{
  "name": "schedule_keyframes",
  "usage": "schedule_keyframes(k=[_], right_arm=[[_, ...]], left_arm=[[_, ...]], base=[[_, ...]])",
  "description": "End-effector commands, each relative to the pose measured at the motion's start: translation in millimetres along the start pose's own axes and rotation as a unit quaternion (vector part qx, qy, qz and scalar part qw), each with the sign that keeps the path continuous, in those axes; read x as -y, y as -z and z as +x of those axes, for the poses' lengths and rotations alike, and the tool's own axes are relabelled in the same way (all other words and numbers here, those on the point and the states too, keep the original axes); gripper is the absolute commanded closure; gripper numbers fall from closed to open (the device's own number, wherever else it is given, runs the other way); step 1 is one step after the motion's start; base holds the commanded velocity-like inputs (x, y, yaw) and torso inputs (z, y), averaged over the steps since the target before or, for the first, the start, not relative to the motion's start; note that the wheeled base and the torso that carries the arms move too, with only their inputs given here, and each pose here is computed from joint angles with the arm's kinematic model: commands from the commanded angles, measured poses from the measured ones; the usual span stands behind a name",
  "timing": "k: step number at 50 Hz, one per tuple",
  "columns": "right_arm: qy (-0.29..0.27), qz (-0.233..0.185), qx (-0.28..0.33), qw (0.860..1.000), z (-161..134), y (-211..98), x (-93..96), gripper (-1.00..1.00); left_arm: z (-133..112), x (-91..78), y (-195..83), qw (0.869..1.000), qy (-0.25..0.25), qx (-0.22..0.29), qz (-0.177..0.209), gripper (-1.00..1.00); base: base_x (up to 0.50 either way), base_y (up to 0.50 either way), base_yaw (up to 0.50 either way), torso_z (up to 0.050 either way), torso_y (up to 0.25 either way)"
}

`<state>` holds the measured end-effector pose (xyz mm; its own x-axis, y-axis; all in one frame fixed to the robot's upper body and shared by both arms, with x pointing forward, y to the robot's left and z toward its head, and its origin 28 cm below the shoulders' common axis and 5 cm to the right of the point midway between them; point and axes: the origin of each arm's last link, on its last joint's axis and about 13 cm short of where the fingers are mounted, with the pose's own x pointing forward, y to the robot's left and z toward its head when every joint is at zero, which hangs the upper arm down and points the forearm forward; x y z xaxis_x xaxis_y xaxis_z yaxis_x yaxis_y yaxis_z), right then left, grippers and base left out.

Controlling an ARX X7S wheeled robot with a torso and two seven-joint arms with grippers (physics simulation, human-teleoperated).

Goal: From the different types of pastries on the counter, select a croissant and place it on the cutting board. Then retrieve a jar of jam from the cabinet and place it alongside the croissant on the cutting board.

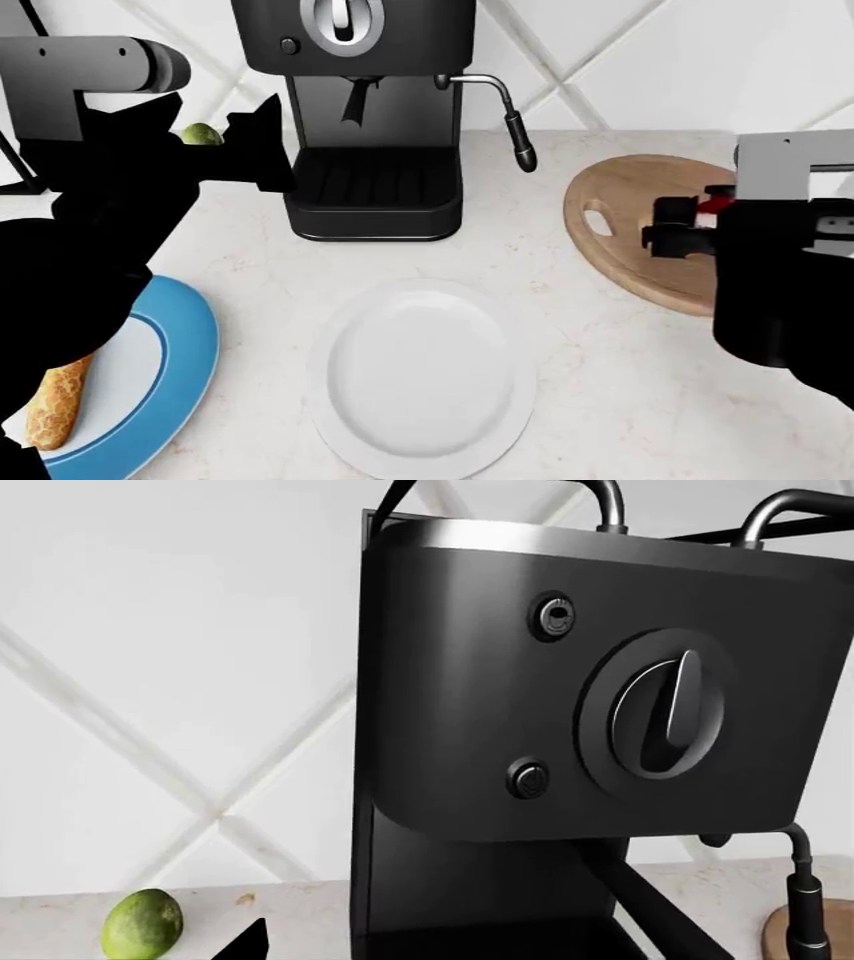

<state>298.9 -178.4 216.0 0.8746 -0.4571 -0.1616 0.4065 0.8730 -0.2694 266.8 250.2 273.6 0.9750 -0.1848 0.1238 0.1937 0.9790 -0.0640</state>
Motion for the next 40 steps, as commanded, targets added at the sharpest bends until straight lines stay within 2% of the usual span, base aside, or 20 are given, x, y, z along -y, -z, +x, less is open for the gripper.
schedule_keyframes(k=[1,15,26,40], right_arm=[[0.012,-0.002,0.014,1.000,4,-1,3.1,1.00],[0.006,-0.020,-0.015,1.000,28,19,-14.3,1.00],[0.033,-0.008,-0.019,0.999,29,23,-3.0,1.00],[0.034,-0.006,-0.017,0.999,28,23,-3.3,1.00]], left_arm=[[0,0.1,0,1.000,0.000,0.000,0.001,-1.00],[0,-2.0,1,1.000,-0.002,-0.001,0.002,-1.00],[1,-1.3,1,1.000,-0.001,-0.002,0.002,-1.00],[0,-0.8,1,1.000,0.001,-0.002,0.003,-1.00]], base=[[0.00,0.00,0.00,0.000,0.000],[0.00,0.00,0.00,0.000,0.000],[0.00,0.00,0.00,0.000,0.000],[0.00,0.00,0.00,0.000,0.000]])
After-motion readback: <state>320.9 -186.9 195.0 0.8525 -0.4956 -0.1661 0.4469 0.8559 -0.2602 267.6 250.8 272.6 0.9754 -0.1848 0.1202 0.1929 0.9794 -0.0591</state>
